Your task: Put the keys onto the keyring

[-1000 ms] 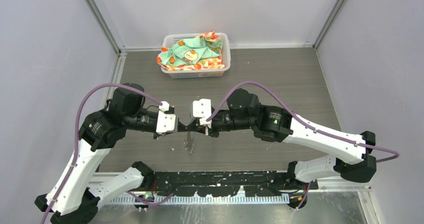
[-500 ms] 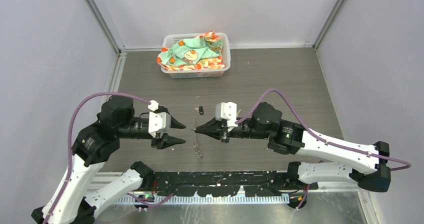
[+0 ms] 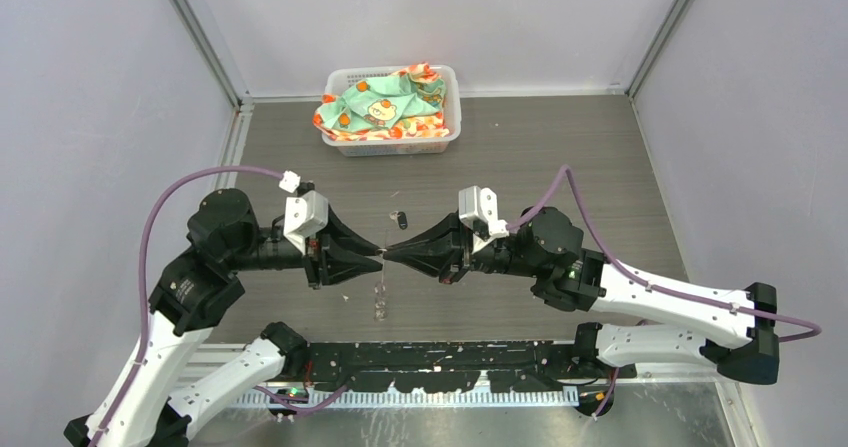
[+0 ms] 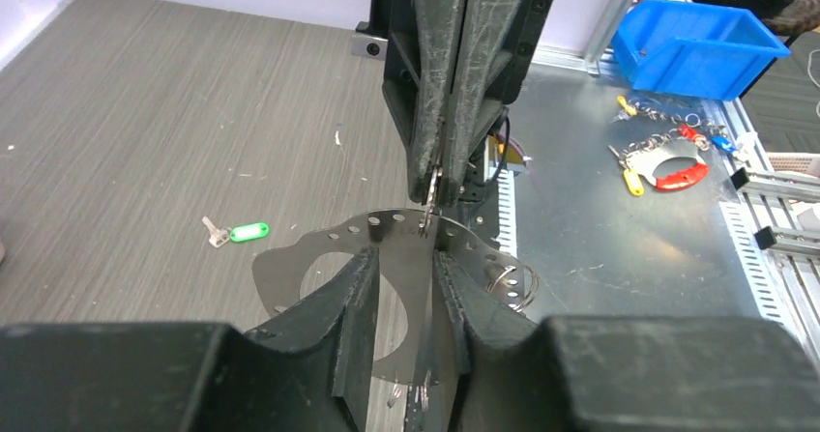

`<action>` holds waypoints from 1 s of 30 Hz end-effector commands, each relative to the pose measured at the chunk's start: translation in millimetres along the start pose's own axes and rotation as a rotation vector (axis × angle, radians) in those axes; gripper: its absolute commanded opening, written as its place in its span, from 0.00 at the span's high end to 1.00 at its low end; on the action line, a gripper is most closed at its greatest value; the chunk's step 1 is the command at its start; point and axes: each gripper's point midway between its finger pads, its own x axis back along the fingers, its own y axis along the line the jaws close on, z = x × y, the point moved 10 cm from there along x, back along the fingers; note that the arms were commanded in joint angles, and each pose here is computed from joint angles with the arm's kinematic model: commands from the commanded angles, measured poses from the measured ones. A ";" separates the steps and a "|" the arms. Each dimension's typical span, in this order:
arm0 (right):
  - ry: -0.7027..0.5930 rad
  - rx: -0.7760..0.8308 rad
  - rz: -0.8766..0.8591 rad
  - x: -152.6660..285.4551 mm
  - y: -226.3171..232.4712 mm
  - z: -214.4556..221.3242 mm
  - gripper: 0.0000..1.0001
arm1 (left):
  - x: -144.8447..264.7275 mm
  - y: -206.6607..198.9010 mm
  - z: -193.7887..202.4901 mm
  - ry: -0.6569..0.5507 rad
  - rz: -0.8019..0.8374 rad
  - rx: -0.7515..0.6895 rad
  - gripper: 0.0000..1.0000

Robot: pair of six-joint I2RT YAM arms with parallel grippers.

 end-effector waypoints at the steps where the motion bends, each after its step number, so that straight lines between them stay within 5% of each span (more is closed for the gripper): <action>1: -0.103 0.000 -0.014 -3.8 1.2 -16.1 0.99 | 1.2 -8.2 -18.0 -0.068 0.058 -0.017 0.74; 18: -0.032 0.010 -0.060 -12.1 0.9 -10.3 0.99 | 2.2 -8.9 -21.5 -0.050 0.110 -0.100 0.99; 30: -0.001 -0.001 -0.092 -9.7 4.1 -6.7 0.99 | 5.0 -6.1 -20.4 -0.033 0.072 -0.159 0.89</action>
